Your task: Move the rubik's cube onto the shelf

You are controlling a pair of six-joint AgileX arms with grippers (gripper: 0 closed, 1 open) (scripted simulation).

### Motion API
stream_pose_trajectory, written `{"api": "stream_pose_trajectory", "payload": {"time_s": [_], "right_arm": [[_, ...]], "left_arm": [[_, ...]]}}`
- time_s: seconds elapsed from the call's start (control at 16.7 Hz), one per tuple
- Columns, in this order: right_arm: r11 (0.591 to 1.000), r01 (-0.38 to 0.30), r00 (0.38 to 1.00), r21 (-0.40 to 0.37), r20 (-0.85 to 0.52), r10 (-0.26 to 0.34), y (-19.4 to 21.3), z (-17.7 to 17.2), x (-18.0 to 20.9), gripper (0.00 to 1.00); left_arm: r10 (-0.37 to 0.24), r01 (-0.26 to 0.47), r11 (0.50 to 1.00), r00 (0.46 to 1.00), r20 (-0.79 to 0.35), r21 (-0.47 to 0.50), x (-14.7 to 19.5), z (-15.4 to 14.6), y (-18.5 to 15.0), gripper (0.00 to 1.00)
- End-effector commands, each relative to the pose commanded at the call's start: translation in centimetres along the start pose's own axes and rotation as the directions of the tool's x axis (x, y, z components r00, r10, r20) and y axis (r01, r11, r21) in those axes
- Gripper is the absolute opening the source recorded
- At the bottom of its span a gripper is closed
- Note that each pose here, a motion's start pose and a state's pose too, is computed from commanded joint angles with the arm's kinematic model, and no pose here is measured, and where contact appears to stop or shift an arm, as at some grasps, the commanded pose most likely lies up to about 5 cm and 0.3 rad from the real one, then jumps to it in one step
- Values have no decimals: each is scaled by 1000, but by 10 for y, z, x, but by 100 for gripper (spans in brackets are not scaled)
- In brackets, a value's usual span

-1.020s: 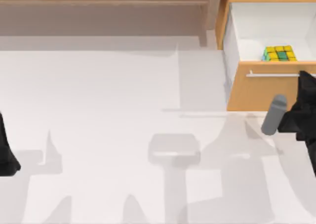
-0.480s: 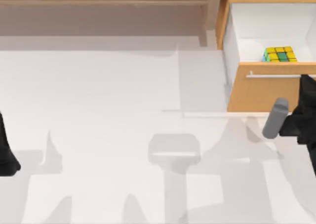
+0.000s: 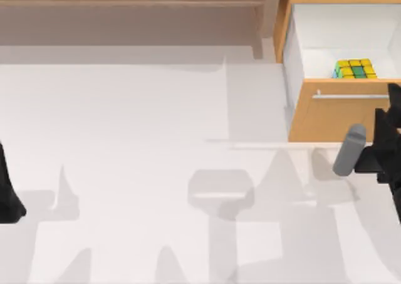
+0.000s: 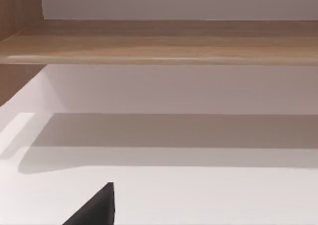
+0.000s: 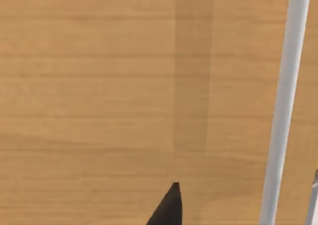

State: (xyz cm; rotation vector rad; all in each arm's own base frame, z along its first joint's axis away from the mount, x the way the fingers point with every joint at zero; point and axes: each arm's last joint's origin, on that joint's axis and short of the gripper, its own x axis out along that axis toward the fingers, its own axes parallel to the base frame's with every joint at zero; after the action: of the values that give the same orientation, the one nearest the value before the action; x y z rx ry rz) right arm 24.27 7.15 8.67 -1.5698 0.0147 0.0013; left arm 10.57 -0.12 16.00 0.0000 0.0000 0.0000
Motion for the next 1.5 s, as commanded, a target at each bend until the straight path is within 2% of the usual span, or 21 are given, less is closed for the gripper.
{"api": "stream_pose_trajectory", "payload": {"time_s": [0.06, 0.12, 0.66, 1.08, 1.14, 1.2, 1.32, 1.5], "right_arm": [[1000, 0, 1000, 0, 0, 0, 0, 0, 0, 98], [1000, 0, 1000, 0, 0, 0, 0, 0, 0, 100], [1000, 2, 1000, 1, 1, -2, 0, 0, 0, 100], [1000, 1, 1000, 1, 0, -1, 0, 0, -20, 100], [998, -58, 998, -22, -3, 58, 11, -1, -20, 100], [998, -58, 998, -22, -3, 58, 11, -1, -20, 100], [999, -49, 998, -3, 36, 49, 8, 6, -18, 100], [996, -54, 985, 67, 168, 43, -1, 33, -11, 100]], "left_arm": [[0, 0, 1000, 1000, 0, 0, 0, 0, 0, 100], [0, 0, 1000, 1000, 0, 0, 0, 0, 0, 100], [0, 0, 1000, 1000, 0, 0, 0, 0, 0, 100], [0, 0, 1000, 1000, 0, 0, 0, 0, 0, 100], [0, 0, 1000, 1000, 0, 0, 0, 0, 0, 100], [0, 0, 1000, 1000, 0, 0, 0, 0, 0, 100], [0, 0, 1000, 1000, 0, 0, 0, 0, 0, 100], [0, 0, 1000, 1000, 0, 0, 0, 0, 0, 100]]}}
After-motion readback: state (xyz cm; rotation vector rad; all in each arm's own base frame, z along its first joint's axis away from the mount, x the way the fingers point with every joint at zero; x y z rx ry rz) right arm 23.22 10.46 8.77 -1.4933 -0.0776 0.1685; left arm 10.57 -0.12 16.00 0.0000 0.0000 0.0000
